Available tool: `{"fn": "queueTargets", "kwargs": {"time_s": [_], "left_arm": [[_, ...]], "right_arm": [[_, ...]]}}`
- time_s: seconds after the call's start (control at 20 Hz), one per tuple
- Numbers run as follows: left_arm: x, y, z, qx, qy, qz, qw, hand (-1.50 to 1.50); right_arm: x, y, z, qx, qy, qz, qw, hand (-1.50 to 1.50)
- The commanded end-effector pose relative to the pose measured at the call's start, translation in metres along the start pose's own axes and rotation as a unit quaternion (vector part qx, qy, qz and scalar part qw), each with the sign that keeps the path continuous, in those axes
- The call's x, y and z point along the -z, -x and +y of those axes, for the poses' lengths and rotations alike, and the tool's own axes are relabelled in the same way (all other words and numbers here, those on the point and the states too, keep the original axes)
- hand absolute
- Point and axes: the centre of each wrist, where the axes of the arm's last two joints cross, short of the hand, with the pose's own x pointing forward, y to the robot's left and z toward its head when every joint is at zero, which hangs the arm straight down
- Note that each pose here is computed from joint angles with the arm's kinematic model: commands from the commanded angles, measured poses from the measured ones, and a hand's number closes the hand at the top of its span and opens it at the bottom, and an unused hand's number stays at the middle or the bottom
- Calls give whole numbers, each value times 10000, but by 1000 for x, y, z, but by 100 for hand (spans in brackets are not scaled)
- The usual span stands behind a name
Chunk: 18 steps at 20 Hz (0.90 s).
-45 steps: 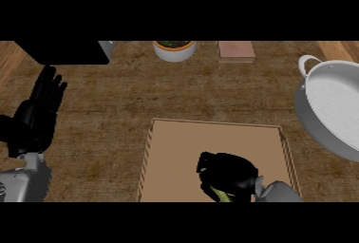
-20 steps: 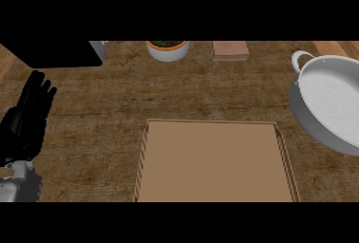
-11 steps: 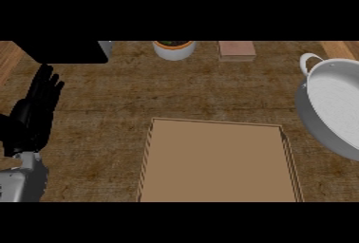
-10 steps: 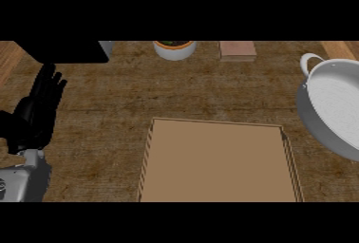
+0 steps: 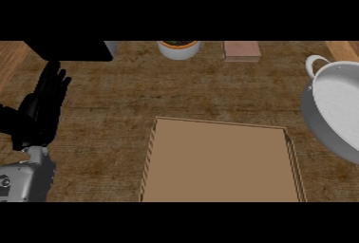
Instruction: Pick the squash from the tray and place it in the pot
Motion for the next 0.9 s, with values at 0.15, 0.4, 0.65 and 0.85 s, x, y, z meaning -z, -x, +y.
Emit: {"fn": "queueTargets", "kwargs": {"time_s": [0.15, 0.4, 0.65, 0.85], "left_arm": [[-5, -2, -5, -33, 82, -44, 10000, 0], [-5, 16, 8, -13, 102, -10, 9999, 0], [1, -7, 13, 33, 79, -5, 10000, 0], [-6, 4, -12, -114, 195, 2, 9997, 0]], "right_arm": [[22, 24, -2, -1683, 662, -68, 9835, 150], [55, 59, 18, -2340, 740, 195, 9692, 150], [73, 101, 35, -2274, 447, 156, 9726, 150], [75, 126, 71, -1696, 71, 916, 9812, 150]]}}
